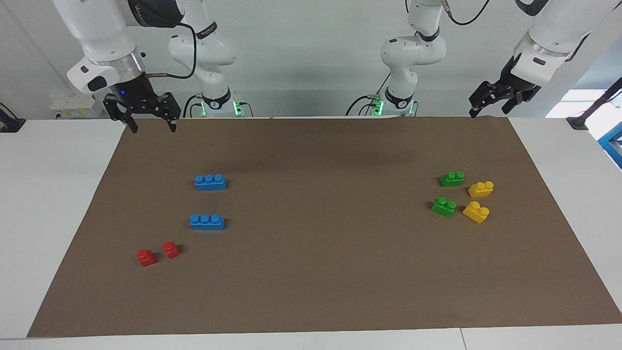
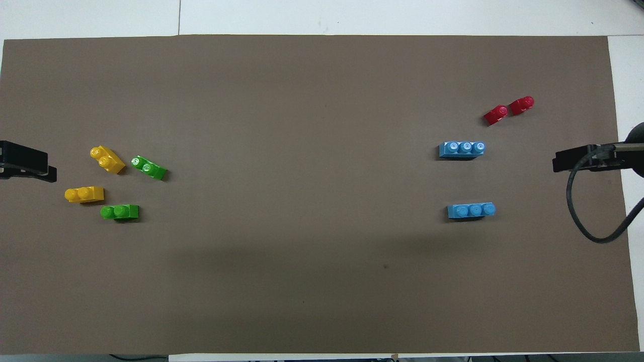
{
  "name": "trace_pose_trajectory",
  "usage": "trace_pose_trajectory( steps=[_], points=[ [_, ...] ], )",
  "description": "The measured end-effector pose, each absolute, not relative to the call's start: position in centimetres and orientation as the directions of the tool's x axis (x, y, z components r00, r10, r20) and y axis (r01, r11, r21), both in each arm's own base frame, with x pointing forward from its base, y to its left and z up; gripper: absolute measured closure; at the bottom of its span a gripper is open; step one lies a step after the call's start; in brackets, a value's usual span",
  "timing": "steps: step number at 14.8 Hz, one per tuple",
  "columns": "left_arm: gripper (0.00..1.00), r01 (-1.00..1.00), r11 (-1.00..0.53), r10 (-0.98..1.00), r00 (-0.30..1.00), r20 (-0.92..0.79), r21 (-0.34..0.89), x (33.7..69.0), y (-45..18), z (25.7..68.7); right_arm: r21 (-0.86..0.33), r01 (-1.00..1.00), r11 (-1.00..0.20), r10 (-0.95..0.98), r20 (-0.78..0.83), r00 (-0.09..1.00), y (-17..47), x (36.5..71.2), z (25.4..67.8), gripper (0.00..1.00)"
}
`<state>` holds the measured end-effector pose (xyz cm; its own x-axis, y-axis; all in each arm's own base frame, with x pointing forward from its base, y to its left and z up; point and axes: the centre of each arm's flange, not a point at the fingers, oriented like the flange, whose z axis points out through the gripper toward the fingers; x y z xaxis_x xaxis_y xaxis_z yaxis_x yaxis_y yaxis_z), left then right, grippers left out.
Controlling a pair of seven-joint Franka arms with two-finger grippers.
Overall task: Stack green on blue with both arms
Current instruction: 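Reach the left gripper toward the green brick while the right gripper moves out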
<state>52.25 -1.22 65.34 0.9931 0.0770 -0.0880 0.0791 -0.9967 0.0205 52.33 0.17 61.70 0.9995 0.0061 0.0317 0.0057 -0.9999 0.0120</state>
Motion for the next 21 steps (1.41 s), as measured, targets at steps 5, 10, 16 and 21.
trace_pose_trajectory(
  steps=[5,10,16,21],
  points=[
    [0.0,0.079,-0.997,0.077,0.993,-0.087,0.021,52.3,-1.2,65.3,0.012,0.007,-1.0,0.007,0.032,0.999,0.2,52.3,61.7,0.0],
    [0.0,0.083,-0.996,0.081,0.994,-0.071,0.022,52.5,-1.1,65.4,0.012,0.007,-1.0,0.007,0.032,0.999,0.2,52.3,61.7,0.0],
    [0.0,0.288,-0.958,0.287,0.957,-0.043,0.016,52.6,-1.2,62.4,0.012,0.007,-1.0,0.007,0.033,0.999,0.2,52.3,61.7,0.0],
    [0.0,0.558,-0.83,0.558,0.83,-0.012,0.023,53.0,-2.1,56.8,0.012,0.007,-1.0,0.007,0.033,0.999,0.2,52.3,61.7,0.0]
  ],
)
